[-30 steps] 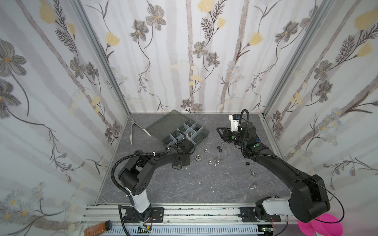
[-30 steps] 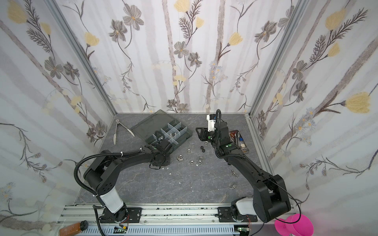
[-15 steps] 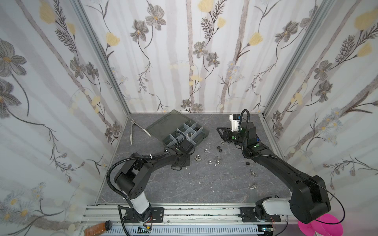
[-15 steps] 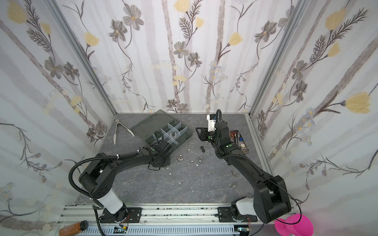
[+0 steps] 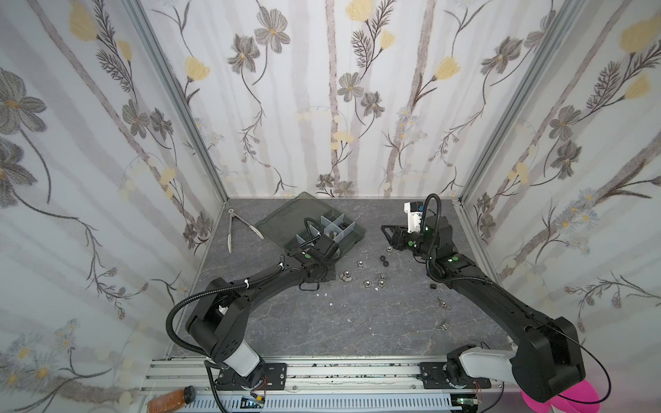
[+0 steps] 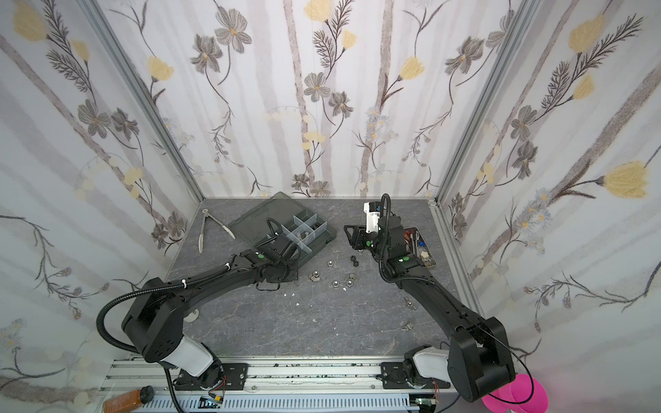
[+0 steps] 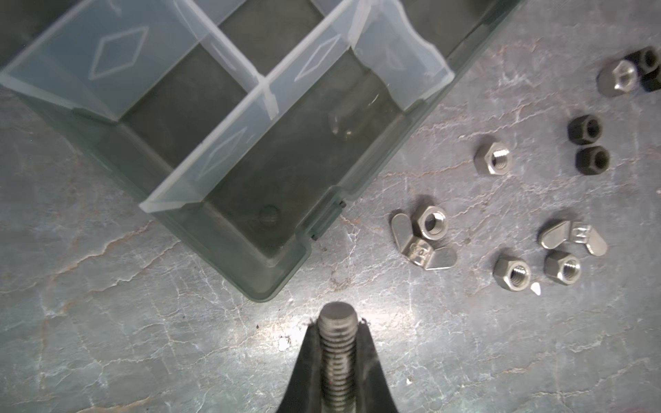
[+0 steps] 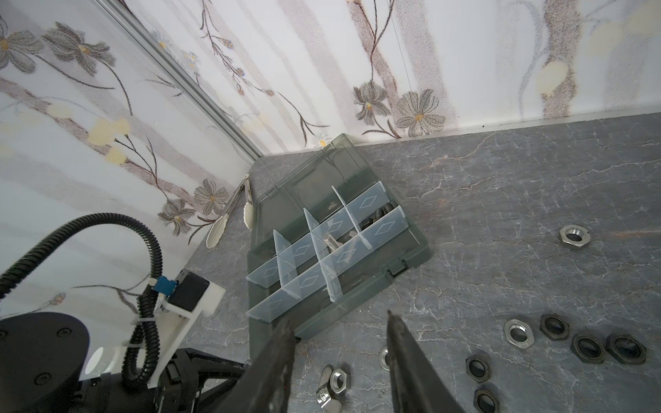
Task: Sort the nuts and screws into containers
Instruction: 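Lift the silver bolt and carry it over the organizer compartment with the left gripper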
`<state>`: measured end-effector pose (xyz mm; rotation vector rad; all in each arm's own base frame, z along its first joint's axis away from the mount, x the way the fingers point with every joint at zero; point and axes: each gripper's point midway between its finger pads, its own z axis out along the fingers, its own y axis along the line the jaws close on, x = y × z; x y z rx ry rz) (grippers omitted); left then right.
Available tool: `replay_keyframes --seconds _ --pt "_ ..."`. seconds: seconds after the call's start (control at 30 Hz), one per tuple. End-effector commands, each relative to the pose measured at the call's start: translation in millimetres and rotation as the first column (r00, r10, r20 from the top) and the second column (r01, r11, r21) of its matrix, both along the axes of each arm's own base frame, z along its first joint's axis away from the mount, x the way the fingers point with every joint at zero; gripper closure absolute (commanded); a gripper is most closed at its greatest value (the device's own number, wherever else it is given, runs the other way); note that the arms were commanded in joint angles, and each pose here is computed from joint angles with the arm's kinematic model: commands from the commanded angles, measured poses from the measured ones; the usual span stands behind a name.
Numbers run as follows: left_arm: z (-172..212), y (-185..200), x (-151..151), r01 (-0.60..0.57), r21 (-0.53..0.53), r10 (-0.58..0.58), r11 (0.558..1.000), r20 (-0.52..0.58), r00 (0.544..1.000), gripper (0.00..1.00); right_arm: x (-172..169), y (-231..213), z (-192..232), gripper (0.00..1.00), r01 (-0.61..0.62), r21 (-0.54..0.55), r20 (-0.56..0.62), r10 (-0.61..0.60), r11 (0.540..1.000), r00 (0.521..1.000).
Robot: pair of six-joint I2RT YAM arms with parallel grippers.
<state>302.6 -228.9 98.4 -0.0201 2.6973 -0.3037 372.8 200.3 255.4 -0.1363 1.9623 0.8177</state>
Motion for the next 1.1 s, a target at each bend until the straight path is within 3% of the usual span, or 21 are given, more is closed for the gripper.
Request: replay_keyframes --seconds 0.0,0.3,0.7,1.07 --pt "14.6 0.9 10.0 0.002 0.027 -0.003 1.000 0.040 0.999 0.95 -2.6 -3.7 3.7 0.56 0.013 -0.001 0.010 -0.013 1.000 1.000" --pt "27.2 -9.1 41.4 0.016 0.029 -0.018 0.999 0.066 0.998 0.95 -14.6 -6.8 -5.9 0.56 -0.002 -0.022 -0.012 0.002 1.000 1.000" --pt "56.8 -2.6 110.1 -0.012 0.022 0.009 1.000 0.129 0.992 0.95 -24.4 -3.3 -28.1 0.56 -0.030 0.000 -0.072 0.030 1.000 0.997" --pt "39.0 -8.0 153.8 -0.016 0.008 0.015 1.000 0.111 0.994 0.95 -24.3 1.0 -43.7 0.56 -0.050 -0.004 -0.113 0.049 0.999 0.992"
